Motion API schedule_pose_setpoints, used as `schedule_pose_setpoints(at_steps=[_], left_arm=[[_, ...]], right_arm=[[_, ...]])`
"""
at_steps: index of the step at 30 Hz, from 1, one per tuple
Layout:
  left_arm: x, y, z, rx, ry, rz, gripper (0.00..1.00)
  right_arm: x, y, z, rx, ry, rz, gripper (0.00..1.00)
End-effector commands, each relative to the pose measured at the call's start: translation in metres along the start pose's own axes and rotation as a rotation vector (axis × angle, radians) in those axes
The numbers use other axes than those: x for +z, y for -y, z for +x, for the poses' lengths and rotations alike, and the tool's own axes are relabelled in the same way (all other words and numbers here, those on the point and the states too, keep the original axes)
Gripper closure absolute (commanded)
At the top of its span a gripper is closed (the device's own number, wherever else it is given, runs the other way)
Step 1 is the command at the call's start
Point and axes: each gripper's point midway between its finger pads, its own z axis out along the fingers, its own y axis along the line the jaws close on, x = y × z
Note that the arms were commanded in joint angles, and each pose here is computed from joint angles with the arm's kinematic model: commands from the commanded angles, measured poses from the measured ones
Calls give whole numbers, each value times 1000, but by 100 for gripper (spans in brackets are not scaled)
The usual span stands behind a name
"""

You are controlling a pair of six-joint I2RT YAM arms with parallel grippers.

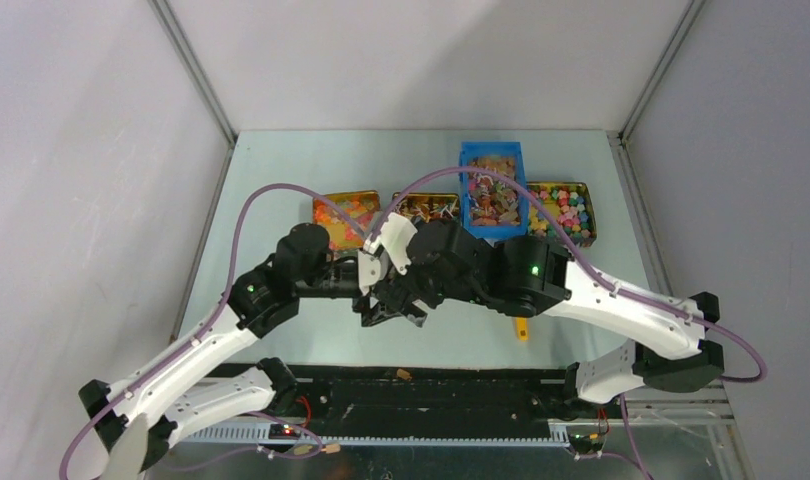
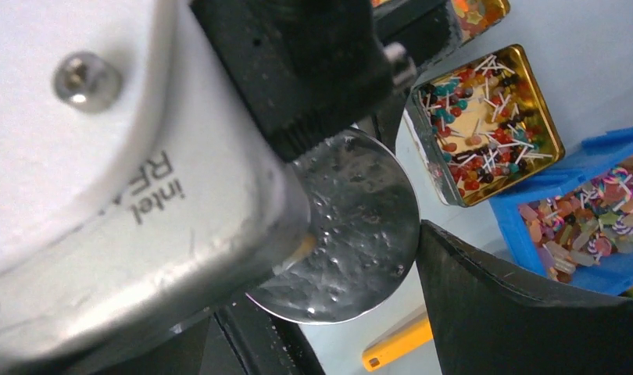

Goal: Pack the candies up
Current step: Screw the bottle lid onto the packing bottle.

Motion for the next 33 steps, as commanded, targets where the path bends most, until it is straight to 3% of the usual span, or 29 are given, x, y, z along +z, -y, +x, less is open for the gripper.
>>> schedule_pose_setpoints(at_steps=[1,11,16,25,33], left_arm=[[-14,-18,-73,120,234,-106,37],[-20,-38,-77,94,238,-223,38],[-19,-36,-75,93,240,-217,37],[-14,-32,-49,100,159,-193,36],[-14,-25,-27,118,92,-173,36]], right_arm=[[12,38,16,133,-49,242,30],[21,56,19,304,-71,406,26],[24,58,12,346,-42,397,23],[12,43,-4,329,30,218,12],[-27,27,16,339,102,-54,2]])
